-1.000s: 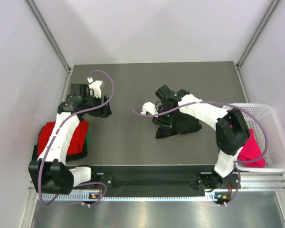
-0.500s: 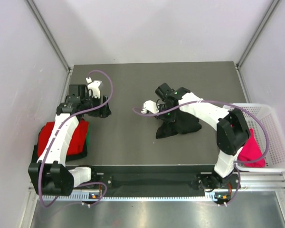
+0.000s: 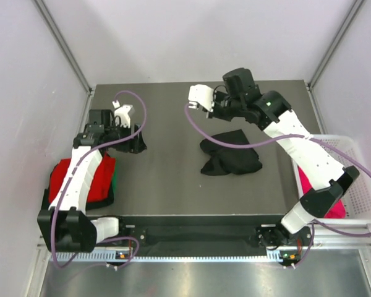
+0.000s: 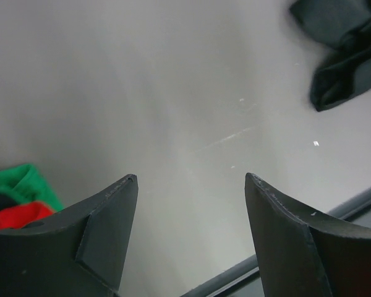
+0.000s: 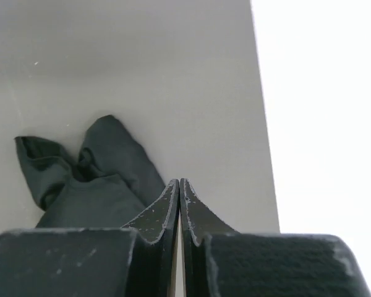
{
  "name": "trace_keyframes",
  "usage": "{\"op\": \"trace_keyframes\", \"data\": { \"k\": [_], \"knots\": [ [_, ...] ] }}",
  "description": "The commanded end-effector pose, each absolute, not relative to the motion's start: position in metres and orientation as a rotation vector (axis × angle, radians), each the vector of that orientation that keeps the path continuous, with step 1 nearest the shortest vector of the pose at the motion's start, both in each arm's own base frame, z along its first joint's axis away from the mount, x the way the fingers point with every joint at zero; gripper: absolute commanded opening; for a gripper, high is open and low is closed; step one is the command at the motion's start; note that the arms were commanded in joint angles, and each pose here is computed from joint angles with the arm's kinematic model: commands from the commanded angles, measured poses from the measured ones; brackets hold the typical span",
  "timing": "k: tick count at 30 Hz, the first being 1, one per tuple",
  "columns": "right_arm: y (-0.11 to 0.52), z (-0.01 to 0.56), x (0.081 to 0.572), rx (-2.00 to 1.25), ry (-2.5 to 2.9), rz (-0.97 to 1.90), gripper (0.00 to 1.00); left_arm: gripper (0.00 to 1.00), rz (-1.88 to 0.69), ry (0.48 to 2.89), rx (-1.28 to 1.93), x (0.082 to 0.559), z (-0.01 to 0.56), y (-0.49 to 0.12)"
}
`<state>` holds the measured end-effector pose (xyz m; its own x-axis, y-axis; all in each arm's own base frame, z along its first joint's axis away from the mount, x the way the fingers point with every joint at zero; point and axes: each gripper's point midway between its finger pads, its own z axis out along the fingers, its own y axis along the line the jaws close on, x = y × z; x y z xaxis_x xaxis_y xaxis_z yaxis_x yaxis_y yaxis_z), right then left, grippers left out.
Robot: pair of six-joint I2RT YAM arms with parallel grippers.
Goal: Fold and stack the t-shirts
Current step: Move the tshirt to the center of the board, then flatten the tshirt out
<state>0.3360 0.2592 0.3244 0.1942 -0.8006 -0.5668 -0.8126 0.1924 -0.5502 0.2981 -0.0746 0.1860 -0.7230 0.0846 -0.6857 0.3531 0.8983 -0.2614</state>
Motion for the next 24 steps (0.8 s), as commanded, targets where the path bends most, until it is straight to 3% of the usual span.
{"op": "trace_keyframes", "data": {
  "k": [1,2,3,5,9,16,24],
  "knots": [
    [0.248,0.325,0.336,-1.591,1.591,0.052,0.01,0.73,-0.609,2.310,0.370,0.320,0.201,-0.090],
    [0.244,0.292,0.331,-1.660,1.651,0.061,0.05,0.73,-0.668,2.357,0.368,0.322,0.191,-0.095],
    [0.241,0.274,0.326,-1.710,1.678,0.068,0.20,0.73,-0.684,2.365,0.367,0.325,0.191,-0.096],
    [0.235,0.232,0.318,-1.804,1.749,0.088,0.36,0.73,-0.686,2.374,0.363,0.332,0.190,-0.096],
    [0.233,0.199,0.305,-1.894,1.785,0.151,0.48,0.73,-0.658,2.358,0.352,0.332,0.188,-0.093],
    [0.237,0.153,0.302,-1.969,1.909,0.230,0.59,0.75,-0.622,2.341,0.350,0.324,0.186,-0.090],
    [0.241,0.114,0.300,-2.000,2.009,0.290,0.62,0.75,-0.610,2.336,0.350,0.320,0.187,-0.089]
  ]
}}
